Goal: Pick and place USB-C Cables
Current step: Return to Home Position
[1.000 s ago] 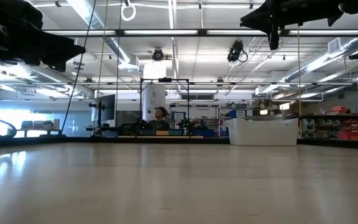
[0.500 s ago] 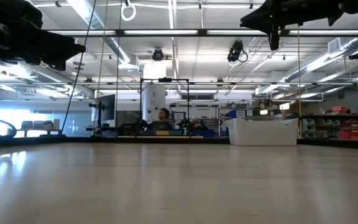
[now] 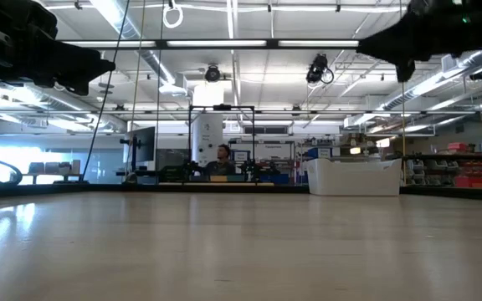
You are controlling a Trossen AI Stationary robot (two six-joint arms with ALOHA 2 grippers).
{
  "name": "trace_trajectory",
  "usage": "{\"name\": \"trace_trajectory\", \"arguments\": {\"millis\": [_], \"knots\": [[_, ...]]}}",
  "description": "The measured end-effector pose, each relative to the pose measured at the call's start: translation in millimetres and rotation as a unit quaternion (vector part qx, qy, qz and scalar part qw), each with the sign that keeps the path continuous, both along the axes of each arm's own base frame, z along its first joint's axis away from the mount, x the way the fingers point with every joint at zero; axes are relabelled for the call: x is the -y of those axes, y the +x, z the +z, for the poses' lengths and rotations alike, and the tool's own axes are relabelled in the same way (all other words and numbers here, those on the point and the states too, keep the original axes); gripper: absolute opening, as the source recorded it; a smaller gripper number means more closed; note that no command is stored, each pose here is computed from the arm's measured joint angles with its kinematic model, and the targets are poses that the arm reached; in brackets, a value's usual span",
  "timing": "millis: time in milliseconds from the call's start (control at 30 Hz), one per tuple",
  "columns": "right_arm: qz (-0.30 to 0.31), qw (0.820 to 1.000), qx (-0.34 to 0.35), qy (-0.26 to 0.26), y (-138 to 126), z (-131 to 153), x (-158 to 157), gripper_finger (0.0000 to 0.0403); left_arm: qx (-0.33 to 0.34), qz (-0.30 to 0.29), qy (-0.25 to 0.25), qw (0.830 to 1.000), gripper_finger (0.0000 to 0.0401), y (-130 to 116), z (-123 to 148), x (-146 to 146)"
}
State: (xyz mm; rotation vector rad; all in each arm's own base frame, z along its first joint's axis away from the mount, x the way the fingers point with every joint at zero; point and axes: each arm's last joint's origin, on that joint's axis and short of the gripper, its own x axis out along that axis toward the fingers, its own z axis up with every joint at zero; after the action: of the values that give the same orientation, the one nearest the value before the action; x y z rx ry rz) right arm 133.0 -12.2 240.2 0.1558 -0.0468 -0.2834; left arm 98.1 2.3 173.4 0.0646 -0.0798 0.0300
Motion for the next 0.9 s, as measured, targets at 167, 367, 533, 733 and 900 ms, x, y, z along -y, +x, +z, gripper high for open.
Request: {"name": "trace_trajectory", "arguments": {"millis": [167,367,533,733,900], "knots": [[0.051,0.998,0.027,-0.005,-14,-36,-1,0.005,0.004,0.0,0.0,1.0,0.0172,0,1,0],[0.088,0.995,0.041,-0.01,-24,-60,-4,0.005,0.003,0.0,0.0,1.0,0.0172,0,1,0],[0.114,0.993,0.027,-0.013,-31,-66,-6,0.005,0.003,0.0,0.0,1.0,0.0172,0,1,0],[0.12,0.993,0.002,-0.014,-36,-72,-5,0.005,0.003,0.0,0.0,1.0,0.0172,0,1,0],[0.121,0.992,0.005,-0.015,-36,-71,-5,0.005,0.003,0.0,0.0,1.0,0.0172,0,1,0]]}}
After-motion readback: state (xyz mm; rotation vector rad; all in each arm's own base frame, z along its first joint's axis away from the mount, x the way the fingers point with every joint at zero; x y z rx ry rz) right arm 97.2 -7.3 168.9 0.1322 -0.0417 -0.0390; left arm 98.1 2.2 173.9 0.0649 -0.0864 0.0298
